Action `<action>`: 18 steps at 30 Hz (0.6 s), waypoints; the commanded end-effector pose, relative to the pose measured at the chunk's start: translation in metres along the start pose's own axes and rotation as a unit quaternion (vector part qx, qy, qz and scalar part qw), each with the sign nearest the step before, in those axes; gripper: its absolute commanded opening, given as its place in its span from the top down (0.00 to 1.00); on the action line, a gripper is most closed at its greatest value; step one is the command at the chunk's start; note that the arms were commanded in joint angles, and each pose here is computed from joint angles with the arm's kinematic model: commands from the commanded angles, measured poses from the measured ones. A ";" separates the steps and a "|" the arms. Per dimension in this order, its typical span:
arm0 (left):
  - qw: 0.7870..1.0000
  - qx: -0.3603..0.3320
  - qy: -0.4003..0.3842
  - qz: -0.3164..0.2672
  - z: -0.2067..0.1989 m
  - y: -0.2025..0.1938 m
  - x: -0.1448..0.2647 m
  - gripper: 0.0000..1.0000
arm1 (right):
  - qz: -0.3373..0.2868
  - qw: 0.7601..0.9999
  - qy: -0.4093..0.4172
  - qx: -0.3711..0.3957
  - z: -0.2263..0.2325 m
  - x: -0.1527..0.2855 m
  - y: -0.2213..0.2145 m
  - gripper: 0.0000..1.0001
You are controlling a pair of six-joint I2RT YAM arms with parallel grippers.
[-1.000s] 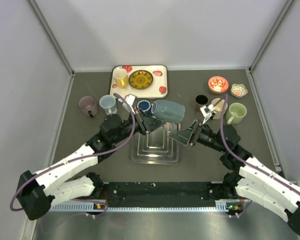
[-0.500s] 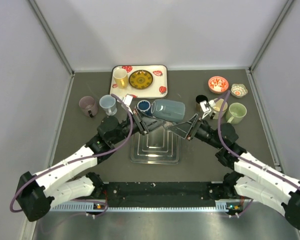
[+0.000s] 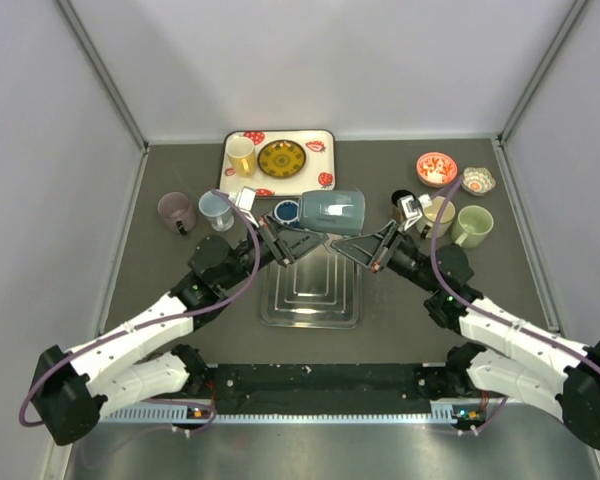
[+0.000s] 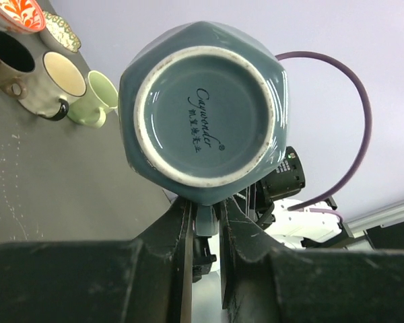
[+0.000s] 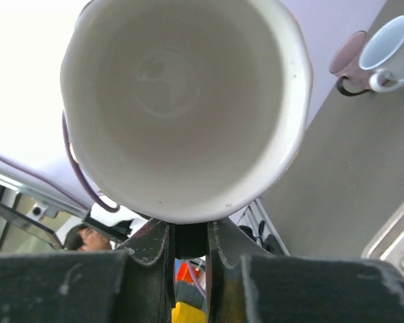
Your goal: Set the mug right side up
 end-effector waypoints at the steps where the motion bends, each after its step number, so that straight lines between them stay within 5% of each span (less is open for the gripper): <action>1: 0.996 -0.006 -0.086 0.009 -0.036 -0.001 0.008 1.00 | 0.000 0.994 0.106 0.039 0.053 -0.007 0.004 1.00; 5: 0.998 -0.010 -0.056 -0.004 -0.025 -0.002 0.012 0.97 | 0.016 0.992 0.101 0.072 0.061 -0.006 0.001 1.00; 9: 0.999 -0.024 -0.030 -0.032 -0.015 0.006 0.022 0.55 | 0.026 0.992 0.063 0.106 0.060 -0.001 -0.001 1.00; 11: 0.999 -0.027 -0.012 -0.035 -0.008 0.008 0.024 0.45 | 0.031 0.992 0.041 0.116 0.057 0.002 -0.002 1.00; 16: 0.998 -0.045 0.012 -0.046 0.001 0.015 0.028 0.34 | 0.029 0.990 0.008 0.141 0.064 0.014 -0.001 1.00; 18: 0.996 -0.060 0.040 -0.046 0.010 0.017 0.032 0.33 | 0.013 0.983 -0.074 0.168 0.052 0.022 0.008 1.00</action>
Point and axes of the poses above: each gripper's point midway between its finger pads, its own x axis back along the fingers, its own z axis along the line the jaws close on, y = z × x, the point moved 3 cm from there along x, back along the fingers, and after that the axes turned 14 degrees about -x, right-handed, at the moved point
